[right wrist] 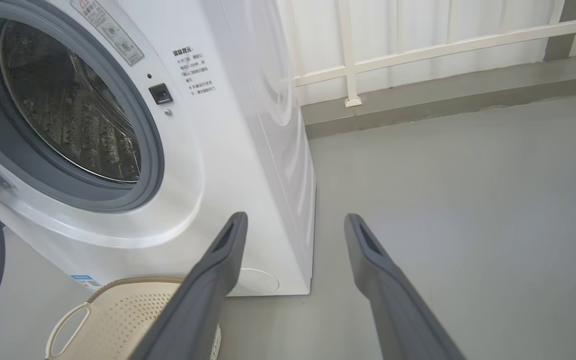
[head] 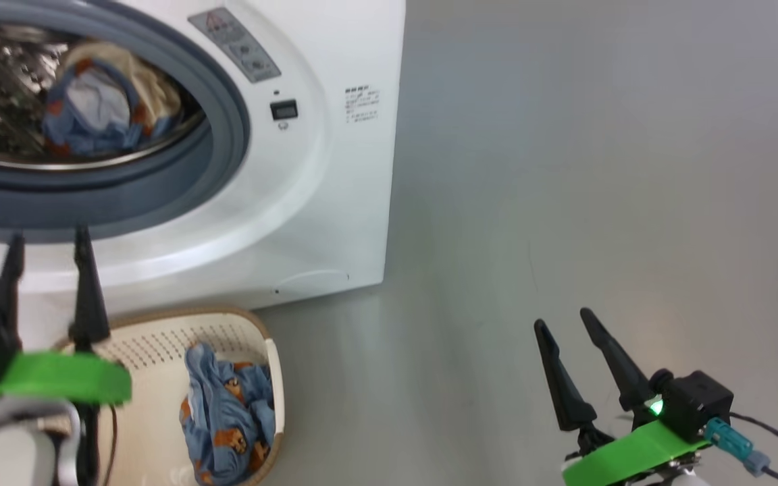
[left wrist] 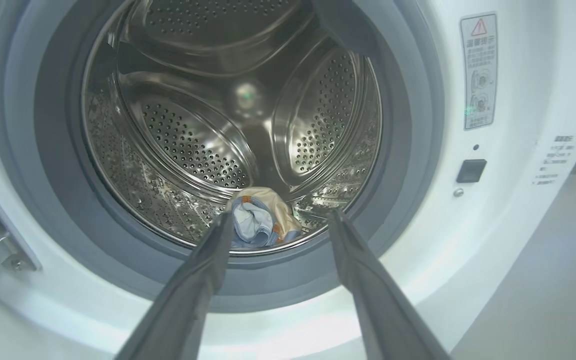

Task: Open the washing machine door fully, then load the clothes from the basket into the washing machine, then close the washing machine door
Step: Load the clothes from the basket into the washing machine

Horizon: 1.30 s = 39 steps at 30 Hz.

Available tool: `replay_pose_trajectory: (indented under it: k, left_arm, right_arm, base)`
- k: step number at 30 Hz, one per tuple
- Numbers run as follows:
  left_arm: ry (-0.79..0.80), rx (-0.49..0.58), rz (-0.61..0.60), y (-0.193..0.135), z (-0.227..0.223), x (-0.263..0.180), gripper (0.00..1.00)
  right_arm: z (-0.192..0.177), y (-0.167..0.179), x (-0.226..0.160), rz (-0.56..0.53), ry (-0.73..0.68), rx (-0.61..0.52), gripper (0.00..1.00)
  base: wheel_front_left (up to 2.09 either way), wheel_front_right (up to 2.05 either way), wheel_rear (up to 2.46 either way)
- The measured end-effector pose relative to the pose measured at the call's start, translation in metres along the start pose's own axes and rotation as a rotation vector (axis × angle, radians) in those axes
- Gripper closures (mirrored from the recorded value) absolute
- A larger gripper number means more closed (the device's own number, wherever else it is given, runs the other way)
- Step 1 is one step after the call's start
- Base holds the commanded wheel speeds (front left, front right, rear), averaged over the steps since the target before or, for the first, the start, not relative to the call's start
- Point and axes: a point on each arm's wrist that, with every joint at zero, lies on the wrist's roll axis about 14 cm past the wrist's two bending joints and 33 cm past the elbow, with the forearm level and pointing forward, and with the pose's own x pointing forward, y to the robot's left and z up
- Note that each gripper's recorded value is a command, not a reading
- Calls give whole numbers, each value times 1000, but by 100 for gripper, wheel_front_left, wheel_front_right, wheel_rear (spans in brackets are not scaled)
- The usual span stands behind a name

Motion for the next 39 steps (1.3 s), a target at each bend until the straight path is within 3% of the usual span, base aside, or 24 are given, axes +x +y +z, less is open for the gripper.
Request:
replay_pose_trajectory:
  k: [7,18,39]
  left_arm:
    - [34,0,27,2,-4,-48,0]
    - [59,11,116,21,-10,-87,0]
    - [133,16,186,35,-29,-125,0]
  right_arm:
    - [13,1,-17,-6,-34,0,0]
    - [23,-2,-26,-18,-65,-12,0]
    - [26,-4,-30,-25,-75,-21,0]
  base:
    - [0,0,0]
    - [0,0,0]
    - [0,0,0]
